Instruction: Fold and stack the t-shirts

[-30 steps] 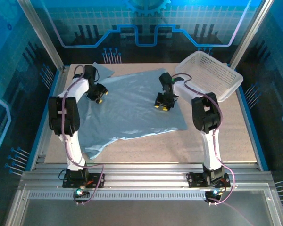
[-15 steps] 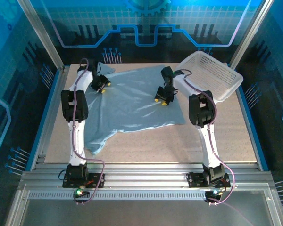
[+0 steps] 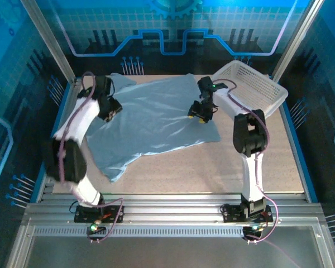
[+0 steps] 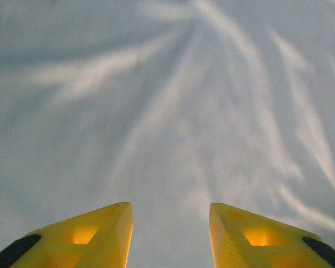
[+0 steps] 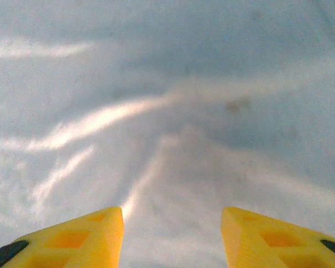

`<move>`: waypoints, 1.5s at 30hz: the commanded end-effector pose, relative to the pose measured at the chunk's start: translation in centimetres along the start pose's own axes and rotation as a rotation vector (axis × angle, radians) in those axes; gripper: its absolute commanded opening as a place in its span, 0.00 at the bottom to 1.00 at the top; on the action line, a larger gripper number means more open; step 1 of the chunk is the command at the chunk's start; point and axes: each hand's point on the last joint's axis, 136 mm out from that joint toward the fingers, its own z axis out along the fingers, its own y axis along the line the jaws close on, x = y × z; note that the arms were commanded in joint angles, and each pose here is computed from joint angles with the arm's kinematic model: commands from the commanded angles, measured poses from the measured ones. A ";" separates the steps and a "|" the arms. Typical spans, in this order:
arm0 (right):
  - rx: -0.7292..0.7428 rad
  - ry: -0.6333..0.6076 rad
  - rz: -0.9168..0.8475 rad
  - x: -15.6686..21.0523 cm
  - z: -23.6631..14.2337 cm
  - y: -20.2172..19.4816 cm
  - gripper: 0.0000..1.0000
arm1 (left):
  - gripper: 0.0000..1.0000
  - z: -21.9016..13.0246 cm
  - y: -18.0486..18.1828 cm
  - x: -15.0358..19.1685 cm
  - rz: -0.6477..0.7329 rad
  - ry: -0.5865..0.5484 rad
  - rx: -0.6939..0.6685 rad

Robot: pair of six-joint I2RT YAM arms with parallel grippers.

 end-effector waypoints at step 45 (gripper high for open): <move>-0.189 0.116 -0.110 12.3 -2.2 -2.9 0.38 | 0.36 4.6 16.4 16.7 0.069 0.111 -0.460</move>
